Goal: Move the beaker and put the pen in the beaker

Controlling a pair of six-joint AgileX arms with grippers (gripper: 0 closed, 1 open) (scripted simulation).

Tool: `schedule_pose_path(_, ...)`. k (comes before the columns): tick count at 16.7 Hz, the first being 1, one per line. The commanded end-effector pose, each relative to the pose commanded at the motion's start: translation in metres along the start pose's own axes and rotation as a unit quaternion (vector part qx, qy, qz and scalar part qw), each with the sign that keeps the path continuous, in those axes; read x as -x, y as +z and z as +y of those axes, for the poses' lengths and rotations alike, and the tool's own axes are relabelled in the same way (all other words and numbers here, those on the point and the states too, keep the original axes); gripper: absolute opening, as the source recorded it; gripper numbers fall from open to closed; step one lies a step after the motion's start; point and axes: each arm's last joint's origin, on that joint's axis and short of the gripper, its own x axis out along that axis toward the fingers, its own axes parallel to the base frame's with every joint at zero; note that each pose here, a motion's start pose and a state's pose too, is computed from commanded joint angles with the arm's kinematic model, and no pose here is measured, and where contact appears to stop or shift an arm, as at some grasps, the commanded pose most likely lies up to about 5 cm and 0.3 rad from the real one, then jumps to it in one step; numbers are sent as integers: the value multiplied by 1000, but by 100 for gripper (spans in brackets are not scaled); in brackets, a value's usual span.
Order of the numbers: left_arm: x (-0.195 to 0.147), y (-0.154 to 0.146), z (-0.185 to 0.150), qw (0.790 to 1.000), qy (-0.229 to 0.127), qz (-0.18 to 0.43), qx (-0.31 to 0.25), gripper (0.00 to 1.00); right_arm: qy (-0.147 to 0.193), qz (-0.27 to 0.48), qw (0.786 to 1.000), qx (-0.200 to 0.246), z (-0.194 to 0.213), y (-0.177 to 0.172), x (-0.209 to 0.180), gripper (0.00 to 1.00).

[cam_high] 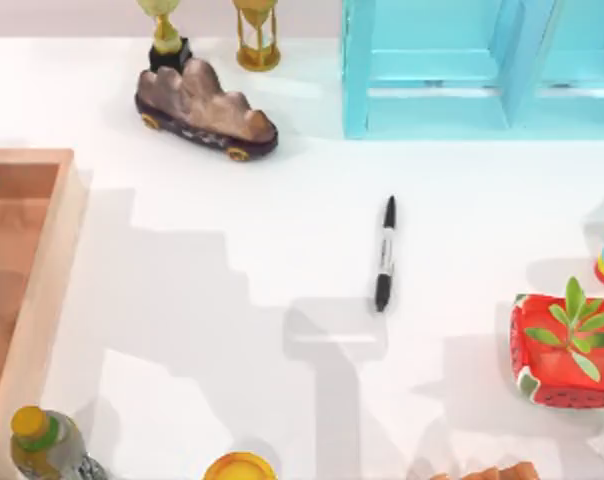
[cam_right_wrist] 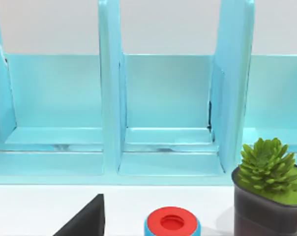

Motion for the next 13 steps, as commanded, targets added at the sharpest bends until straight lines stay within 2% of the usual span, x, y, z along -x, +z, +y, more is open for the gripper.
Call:
schedule_pose_path(4, 48, 8, -45, 1000, -7, -3, 8, 0, 0, 0, 1000, 0, 0, 0, 0, 100)
schedule_pose_path(9, 97, -20, -121, 998, -13, 48, -44, 0, 0, 0, 1000, 0, 0, 0, 0, 100)
schedule_pose_path(13, 110, -32, -138, 996, -13, 57, -61, 0, 0, 0, 1000, 0, 0, 0, 0, 100)
